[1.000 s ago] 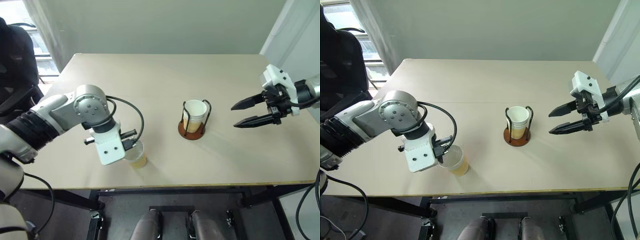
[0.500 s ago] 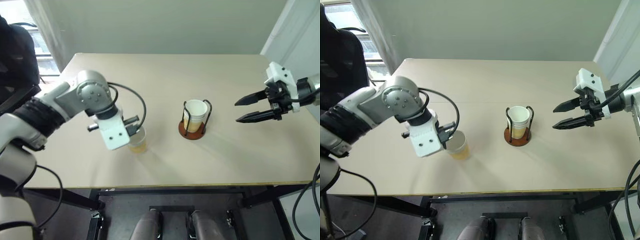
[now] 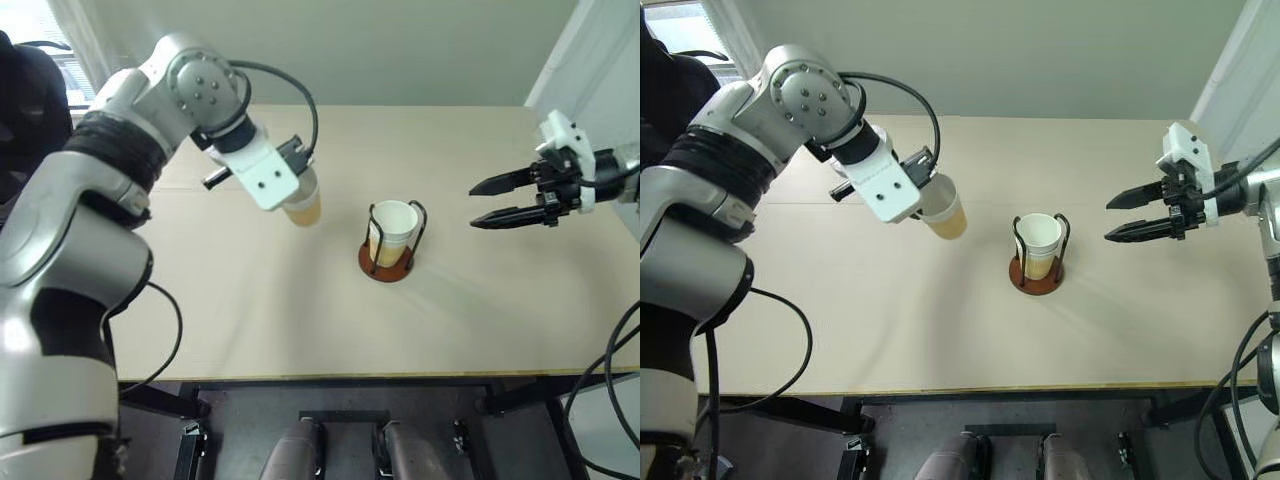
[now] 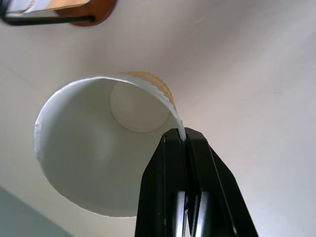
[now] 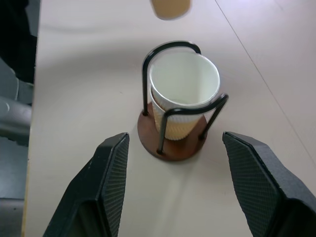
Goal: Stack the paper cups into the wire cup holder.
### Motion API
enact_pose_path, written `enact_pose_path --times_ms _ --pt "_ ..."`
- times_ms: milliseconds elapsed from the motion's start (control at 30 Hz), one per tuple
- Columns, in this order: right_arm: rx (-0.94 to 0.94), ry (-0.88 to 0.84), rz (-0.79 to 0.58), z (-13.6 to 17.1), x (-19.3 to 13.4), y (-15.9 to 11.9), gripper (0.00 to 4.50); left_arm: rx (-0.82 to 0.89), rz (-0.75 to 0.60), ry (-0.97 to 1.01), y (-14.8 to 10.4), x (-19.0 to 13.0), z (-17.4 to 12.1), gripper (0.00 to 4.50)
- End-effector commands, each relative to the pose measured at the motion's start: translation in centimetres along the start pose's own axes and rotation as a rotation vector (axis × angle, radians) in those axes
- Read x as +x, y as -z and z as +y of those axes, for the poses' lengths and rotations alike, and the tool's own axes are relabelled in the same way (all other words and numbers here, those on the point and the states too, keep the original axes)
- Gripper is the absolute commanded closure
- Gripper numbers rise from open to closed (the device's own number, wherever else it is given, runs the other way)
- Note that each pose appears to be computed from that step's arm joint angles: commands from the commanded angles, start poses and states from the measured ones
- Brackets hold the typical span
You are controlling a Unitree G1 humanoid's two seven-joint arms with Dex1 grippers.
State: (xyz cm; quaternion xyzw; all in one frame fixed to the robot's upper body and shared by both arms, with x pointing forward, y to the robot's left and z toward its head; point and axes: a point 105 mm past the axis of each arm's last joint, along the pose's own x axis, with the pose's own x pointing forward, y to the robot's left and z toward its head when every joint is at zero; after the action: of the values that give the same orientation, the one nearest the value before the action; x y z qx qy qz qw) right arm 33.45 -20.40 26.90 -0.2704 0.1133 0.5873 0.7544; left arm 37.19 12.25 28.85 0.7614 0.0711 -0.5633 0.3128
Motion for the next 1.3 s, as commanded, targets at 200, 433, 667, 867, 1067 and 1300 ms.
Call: enact_pose_path --times_ms 200,433,667,867,1067,1300 --pt "-0.103 -0.036 -0.069 1.3 -1.0 -2.5 1.46 -0.002 0.0 -0.099 -0.7 -3.2 2.8 4.48" --pt "-0.094 -0.038 -0.052 1.4 -1.6 -2.5 1.46 0.039 -0.054 -0.169 -2.9 -4.3 5.9 4.48" --pt "-0.091 -0.036 -0.03 1.5 -1.8 -2.3 1.46 0.09 -0.102 -0.182 -4.7 -3.6 7.6 4.48" --pt "-0.088 -0.03 -0.026 1.5 -2.0 -2.2 1.46 0.109 -0.132 -0.205 -5.7 -3.4 8.6 4.48" --pt "-0.086 -0.021 -0.016 1.4 -2.2 -2.1 1.46 0.119 -0.153 -0.197 -6.2 -2.5 8.9 4.48" --pt "-0.085 -0.019 -0.011 1.4 -2.2 -2.1 1.46 0.124 -0.178 -0.179 -6.6 -1.4 8.8 4.48"
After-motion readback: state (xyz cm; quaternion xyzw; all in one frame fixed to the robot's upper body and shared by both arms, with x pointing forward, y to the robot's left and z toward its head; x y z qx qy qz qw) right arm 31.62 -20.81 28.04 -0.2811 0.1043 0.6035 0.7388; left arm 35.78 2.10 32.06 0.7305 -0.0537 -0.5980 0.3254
